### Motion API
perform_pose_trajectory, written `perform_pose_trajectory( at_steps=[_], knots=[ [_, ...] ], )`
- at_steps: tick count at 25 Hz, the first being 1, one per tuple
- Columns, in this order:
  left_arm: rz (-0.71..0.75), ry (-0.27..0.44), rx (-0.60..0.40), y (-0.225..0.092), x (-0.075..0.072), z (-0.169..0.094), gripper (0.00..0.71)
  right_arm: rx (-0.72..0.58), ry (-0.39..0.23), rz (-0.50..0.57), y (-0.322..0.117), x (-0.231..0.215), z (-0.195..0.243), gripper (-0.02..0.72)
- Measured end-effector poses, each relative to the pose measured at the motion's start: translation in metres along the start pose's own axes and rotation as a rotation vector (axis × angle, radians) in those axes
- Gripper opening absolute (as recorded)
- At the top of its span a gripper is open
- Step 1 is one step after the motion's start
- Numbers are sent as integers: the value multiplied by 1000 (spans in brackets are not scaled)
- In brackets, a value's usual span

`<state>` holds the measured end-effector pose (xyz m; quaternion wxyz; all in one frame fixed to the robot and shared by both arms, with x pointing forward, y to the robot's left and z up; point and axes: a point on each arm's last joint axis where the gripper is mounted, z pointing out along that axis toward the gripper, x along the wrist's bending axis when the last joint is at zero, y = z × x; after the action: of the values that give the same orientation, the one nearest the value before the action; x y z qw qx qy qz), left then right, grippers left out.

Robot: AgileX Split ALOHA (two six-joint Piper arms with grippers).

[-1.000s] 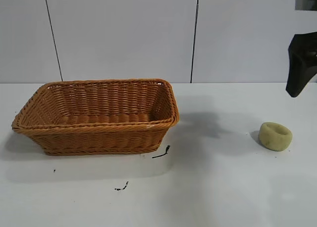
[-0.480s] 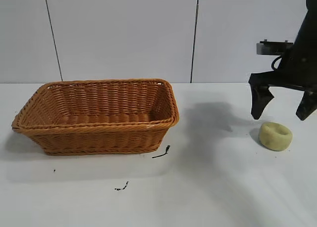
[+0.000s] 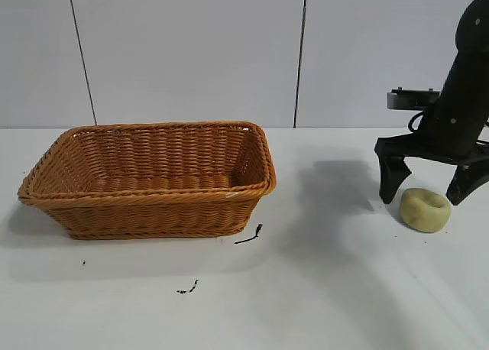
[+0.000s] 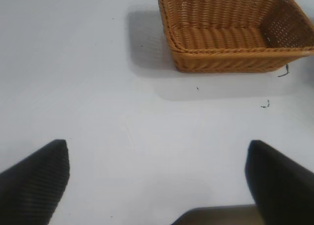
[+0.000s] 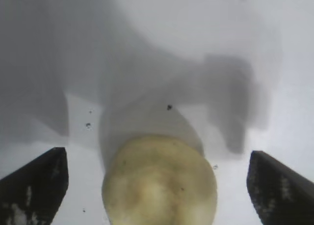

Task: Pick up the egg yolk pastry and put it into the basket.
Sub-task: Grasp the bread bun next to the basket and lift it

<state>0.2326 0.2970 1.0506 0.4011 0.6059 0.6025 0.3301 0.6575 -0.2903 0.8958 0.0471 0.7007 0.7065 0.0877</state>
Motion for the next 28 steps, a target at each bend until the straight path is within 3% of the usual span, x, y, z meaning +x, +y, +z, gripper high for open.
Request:
perform_pose_trajectory(
  at_steps=[28],
  knots=[
    [0, 0, 0, 0, 0, 0, 695, 83, 22, 15, -7, 2, 9, 689]
  ],
)
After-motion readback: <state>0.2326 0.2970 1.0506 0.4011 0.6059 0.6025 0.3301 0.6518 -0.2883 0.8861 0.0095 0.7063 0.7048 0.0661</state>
